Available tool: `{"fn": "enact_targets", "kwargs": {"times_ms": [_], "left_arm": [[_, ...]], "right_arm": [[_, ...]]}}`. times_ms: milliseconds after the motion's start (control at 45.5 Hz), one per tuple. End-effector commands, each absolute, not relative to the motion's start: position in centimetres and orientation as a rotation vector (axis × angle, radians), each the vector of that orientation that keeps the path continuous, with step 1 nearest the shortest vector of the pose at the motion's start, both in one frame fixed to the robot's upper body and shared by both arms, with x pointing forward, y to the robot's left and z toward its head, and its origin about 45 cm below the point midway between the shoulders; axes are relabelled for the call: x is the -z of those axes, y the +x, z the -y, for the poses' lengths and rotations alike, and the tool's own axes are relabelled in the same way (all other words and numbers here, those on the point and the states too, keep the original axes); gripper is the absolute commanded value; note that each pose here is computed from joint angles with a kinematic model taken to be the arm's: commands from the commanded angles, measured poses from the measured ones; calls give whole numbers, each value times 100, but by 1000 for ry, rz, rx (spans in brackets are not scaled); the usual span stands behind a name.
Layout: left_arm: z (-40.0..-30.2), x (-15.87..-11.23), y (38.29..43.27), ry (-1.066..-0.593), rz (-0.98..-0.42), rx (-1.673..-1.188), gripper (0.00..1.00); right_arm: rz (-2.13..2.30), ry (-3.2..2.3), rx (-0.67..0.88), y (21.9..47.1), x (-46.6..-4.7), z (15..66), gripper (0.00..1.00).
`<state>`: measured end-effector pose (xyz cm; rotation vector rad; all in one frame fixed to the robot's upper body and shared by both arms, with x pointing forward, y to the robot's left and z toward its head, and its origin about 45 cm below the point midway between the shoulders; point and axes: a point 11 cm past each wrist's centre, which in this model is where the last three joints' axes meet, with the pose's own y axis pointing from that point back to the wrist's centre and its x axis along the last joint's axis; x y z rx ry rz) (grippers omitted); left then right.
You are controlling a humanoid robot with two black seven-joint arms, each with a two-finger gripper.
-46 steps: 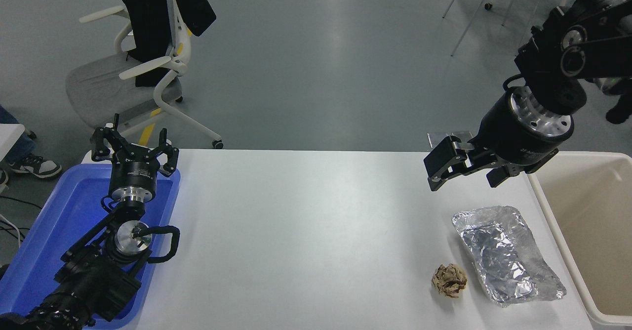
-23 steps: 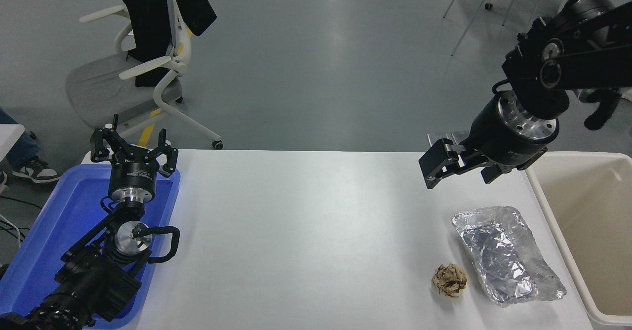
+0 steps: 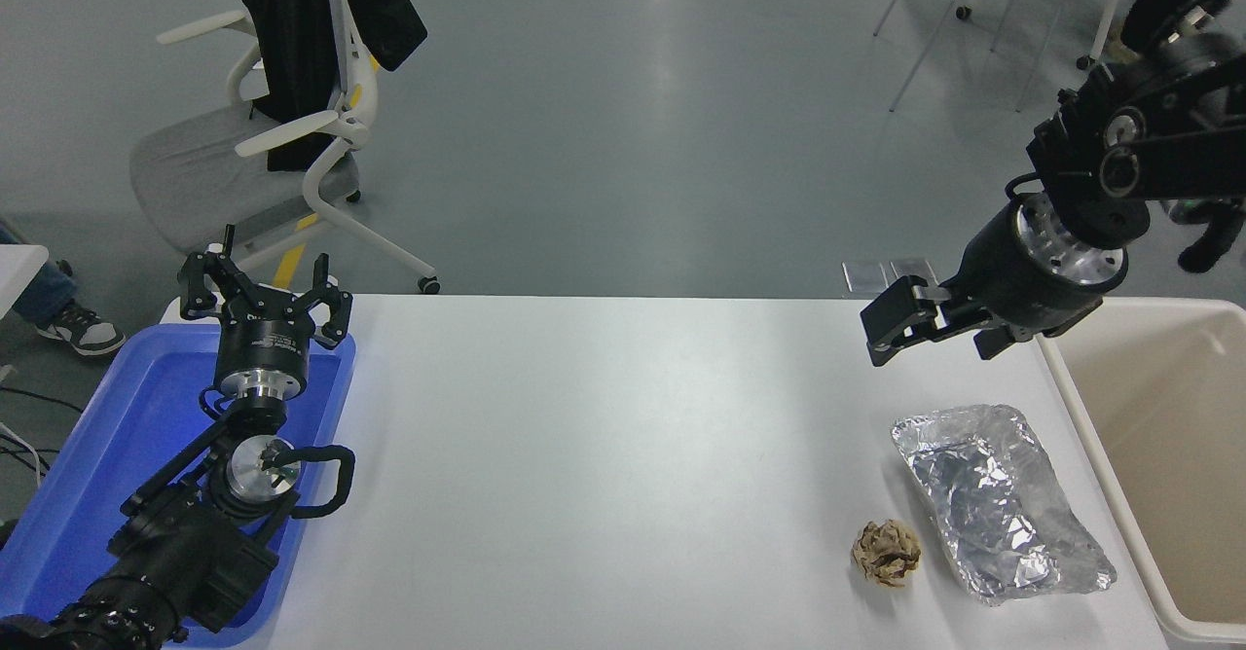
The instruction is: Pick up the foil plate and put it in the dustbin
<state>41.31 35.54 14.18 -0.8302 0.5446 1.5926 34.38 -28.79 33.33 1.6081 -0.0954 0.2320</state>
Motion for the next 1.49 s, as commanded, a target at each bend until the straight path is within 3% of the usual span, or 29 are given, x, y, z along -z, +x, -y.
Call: {"fn": "enact_targets", "kwargs": {"times_ms": [0, 264, 571, 747, 1165, 1473], "left_arm": [[-3551, -1419, 4131, -830, -545, -1592, 99], [-3554, -1415, 4130, -830, -545, -1593, 99], [-3553, -1422, 4135, -831, -544, -1592, 99], [-3549, -1425, 4137, -831, -544, -1591, 99], [-3553, -1422, 4135, -831, -544, -1592, 99], [-3553, -1422, 4135, -831, -544, -1592, 99]], "right_arm": [[83, 1521, -233, 3239, -3006, 3705, 100], [134, 1476, -181, 3006, -2418, 4448, 100], [223, 1439, -218, 2991, -1752, 4749, 100], [248, 1447, -251, 3039, -1420, 4686, 100], [285, 1533, -283, 3016, -1130, 4582, 100], [302, 1552, -259, 2945, -888, 4559, 88]]}}
